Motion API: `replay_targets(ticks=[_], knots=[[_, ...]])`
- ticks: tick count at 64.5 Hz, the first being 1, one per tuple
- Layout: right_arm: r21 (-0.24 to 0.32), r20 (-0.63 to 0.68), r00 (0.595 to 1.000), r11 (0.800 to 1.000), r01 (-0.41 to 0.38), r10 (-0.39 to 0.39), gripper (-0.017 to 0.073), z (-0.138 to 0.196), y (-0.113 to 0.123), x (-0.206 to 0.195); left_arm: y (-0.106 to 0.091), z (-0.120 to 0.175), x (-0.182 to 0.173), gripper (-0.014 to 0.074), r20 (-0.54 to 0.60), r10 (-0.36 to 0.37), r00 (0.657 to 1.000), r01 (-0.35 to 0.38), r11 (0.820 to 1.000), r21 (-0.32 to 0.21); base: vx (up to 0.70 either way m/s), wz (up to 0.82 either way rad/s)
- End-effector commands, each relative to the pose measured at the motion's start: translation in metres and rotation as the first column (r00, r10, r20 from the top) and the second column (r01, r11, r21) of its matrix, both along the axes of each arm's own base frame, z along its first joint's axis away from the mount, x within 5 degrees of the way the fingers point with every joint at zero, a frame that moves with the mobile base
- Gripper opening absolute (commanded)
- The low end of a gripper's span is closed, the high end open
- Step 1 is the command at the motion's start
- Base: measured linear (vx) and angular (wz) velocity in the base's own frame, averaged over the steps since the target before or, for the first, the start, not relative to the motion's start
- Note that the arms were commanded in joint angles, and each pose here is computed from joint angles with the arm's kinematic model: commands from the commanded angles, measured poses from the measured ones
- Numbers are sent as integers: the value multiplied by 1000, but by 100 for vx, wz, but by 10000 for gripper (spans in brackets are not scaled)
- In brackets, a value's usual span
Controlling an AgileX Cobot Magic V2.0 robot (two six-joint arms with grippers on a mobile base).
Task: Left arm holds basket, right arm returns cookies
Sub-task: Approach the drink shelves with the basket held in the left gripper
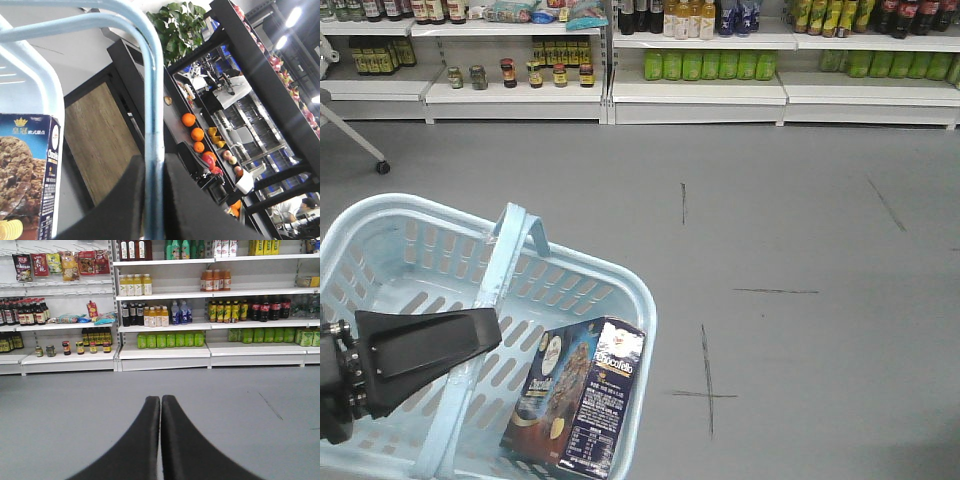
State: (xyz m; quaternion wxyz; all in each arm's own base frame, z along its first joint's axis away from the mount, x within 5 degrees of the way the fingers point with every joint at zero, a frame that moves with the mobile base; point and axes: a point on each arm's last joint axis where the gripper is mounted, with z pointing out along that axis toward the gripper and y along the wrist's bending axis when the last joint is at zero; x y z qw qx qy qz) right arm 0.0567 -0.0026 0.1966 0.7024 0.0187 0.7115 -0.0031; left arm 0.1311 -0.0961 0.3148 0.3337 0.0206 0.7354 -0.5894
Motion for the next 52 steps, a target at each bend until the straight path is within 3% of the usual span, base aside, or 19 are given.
replay_targets(ticks=[1,52], knots=[[-23,62,998,1000,-14,16,-3,0,2,0,-1,21,-3,-7,41,-8,999,13,992,-124,32,-3],[-23,62,998,1000,-14,16,-3,0,2,0,-1,21,-3,-7,41,-8,999,13,992,-124,33,-1]])
